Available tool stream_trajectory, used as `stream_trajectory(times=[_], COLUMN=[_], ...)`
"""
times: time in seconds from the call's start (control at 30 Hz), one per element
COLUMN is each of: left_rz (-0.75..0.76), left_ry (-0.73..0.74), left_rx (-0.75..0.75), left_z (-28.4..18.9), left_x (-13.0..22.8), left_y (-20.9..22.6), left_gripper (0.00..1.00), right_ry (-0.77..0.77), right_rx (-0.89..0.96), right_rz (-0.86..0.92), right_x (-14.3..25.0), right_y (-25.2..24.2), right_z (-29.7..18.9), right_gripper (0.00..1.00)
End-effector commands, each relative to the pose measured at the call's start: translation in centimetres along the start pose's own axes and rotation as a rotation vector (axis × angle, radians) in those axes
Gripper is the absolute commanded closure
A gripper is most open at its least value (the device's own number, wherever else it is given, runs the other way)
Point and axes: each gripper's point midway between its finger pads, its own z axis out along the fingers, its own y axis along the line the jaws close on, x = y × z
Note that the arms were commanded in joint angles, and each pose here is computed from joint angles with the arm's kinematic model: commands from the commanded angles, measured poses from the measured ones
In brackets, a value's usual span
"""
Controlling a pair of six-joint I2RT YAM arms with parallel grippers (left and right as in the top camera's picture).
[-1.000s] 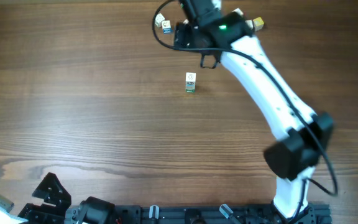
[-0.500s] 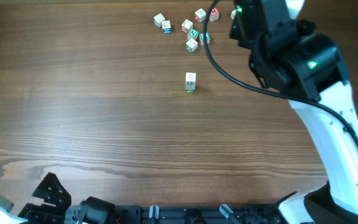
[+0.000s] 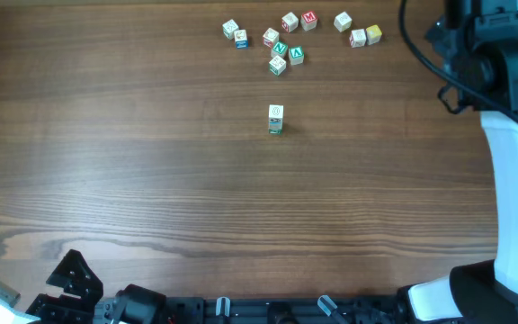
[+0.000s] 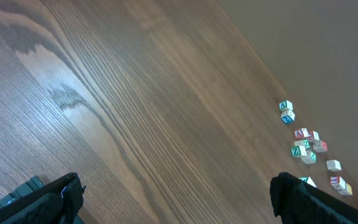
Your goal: Form a tower
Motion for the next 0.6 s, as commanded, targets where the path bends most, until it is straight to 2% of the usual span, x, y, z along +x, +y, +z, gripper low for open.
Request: stream_trajectory(times=[0.0, 0.27, 0.57], left_rz=[-0.014, -0.014, -0.014], left_ry=[-0.017, -0.017, -0.017], left_rx=[-0.007, -0.007, -0.007], left_z=[0.0, 0.0, 0.0], left_x=[-0.2, -0.2, -0.2], left_y=[0.2, 0.2, 0.2], left_gripper=[0.0, 0.0, 0.0], right_ry=[0.064, 0.168, 0.167], right_rx=[-0.077, -0.18, -0.167], right_rz=[0.029, 0.028, -0.018], right_x=[0.9, 2.6, 2.8], right_y=[1.2, 2.9, 2.7], right_z=[-0.4, -0.8, -0.6], right_gripper=[0.0, 0.0, 0.0])
